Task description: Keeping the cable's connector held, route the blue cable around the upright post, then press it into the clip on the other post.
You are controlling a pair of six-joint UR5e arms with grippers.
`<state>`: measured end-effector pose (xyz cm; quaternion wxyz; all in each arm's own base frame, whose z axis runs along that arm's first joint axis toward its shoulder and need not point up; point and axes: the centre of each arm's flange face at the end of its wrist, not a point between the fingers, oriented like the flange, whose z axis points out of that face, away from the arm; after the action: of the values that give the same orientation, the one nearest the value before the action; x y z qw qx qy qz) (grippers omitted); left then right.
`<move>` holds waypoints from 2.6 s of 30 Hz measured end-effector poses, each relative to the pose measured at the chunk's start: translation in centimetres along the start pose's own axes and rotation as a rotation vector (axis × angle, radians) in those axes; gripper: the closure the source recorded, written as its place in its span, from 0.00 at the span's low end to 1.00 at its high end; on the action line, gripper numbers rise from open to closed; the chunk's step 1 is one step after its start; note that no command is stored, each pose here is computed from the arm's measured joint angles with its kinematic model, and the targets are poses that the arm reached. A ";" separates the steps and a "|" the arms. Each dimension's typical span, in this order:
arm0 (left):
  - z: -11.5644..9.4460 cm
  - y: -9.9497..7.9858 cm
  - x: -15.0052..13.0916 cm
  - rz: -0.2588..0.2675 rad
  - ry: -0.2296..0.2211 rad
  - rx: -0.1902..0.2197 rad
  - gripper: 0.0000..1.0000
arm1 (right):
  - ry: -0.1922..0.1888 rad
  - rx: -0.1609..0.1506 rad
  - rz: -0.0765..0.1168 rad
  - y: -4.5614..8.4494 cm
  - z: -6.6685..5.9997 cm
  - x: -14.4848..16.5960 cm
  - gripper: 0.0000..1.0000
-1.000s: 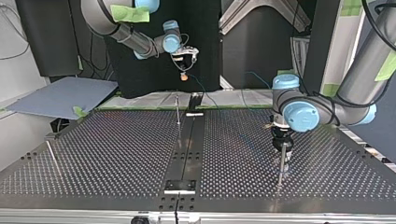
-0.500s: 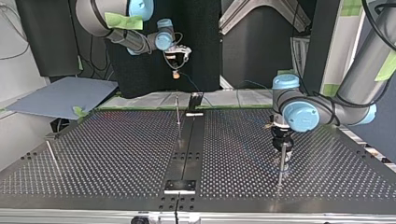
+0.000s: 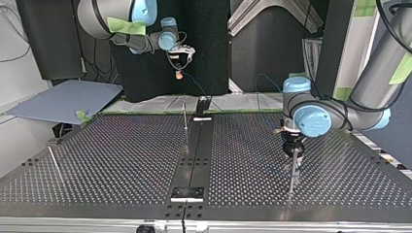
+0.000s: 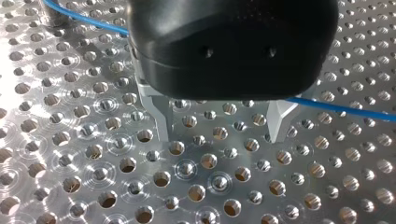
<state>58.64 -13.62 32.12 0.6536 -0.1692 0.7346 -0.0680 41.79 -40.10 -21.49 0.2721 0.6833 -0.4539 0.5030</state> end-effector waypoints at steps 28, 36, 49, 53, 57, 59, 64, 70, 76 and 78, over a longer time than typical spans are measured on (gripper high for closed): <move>-1.8 -1.2 1.5 -0.120 0.121 0.011 0.01 | 0.088 0.052 0.014 1.3 -0.9 1.7 1.00; -2.1 -1.2 1.7 -0.199 0.139 -0.006 0.01 | 0.086 0.047 0.015 1.5 -0.9 1.7 1.00; -2.4 -1.6 1.5 -0.344 0.143 0.000 0.01 | 0.090 0.047 0.016 1.6 -0.9 1.7 1.00; -2.6 -1.6 1.4 -0.383 0.149 0.009 0.01 | 0.089 0.048 0.016 1.6 -0.9 1.7 1.00; -3.3 -1.3 1.0 -0.427 0.141 0.021 0.01 | 0.089 0.048 0.016 1.6 -0.9 1.7 1.00; -3.6 -1.3 1.0 -0.452 0.141 0.034 0.01 | 0.089 0.049 0.016 1.6 -0.9 1.7 1.00; -3.9 -0.9 1.3 -0.507 0.154 0.062 0.01 | 0.089 0.050 0.016 1.5 -0.9 1.7 1.00; -4.4 -0.4 0.7 -0.547 0.150 0.073 0.01 | 0.086 0.050 0.016 1.5 -0.9 1.7 1.00; -4.9 0.2 0.0 -0.554 0.137 0.067 0.01 | 0.085 0.049 0.016 1.5 -0.9 1.7 1.00; -5.1 0.8 -0.1 -0.555 0.132 0.061 0.01 | 0.085 0.049 0.015 1.5 -0.9 1.7 1.00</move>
<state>53.49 -13.48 32.70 0.5656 -0.3391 0.6988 -0.2773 40.15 -40.61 -19.76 0.2703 0.6644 -0.4346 0.5446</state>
